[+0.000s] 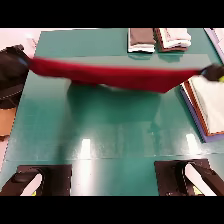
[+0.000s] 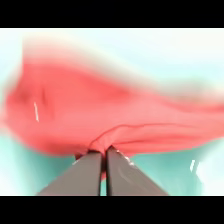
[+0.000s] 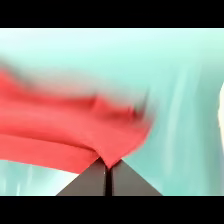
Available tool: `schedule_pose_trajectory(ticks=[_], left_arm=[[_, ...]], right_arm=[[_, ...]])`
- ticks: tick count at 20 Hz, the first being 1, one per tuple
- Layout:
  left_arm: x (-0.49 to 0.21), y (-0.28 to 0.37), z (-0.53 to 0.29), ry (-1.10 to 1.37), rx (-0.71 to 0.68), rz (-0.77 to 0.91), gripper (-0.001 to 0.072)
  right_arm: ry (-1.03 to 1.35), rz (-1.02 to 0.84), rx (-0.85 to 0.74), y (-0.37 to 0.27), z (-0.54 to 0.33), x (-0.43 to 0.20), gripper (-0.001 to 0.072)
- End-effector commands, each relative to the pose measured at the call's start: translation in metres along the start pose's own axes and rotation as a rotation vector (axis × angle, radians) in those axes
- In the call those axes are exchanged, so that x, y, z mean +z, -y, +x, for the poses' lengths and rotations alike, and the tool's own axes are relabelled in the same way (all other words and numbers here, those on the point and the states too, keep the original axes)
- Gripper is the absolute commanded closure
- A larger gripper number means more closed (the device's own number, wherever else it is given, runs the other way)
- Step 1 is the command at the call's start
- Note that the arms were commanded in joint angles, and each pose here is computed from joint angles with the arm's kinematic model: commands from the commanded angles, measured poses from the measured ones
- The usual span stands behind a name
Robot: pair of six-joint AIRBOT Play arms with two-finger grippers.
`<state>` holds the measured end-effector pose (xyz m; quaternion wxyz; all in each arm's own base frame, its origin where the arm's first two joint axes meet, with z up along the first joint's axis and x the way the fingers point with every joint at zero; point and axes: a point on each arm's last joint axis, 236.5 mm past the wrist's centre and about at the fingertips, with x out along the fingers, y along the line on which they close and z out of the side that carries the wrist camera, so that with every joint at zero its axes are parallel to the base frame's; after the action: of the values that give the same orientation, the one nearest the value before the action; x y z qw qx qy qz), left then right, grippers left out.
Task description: Fold the shirts.
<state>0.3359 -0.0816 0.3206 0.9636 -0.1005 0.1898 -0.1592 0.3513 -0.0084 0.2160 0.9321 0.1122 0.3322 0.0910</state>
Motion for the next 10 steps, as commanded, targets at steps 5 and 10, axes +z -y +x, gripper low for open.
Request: schedule_pose_trajectory(ticks=[5, 10], left_arm=[[0.162, 0.104, -0.246, 0.639, -0.045, 0.232, 0.0684], [0.164, 0.085, -0.231, 0.589, 0.022, 0.209, 0.0685]], right_arm=[[0.519, -0.296, -0.056, -0.101, -0.194, 0.115, 0.0696], [0.471, -0.284, -0.076, -0.103, -0.208, 0.123, 0.0696]])
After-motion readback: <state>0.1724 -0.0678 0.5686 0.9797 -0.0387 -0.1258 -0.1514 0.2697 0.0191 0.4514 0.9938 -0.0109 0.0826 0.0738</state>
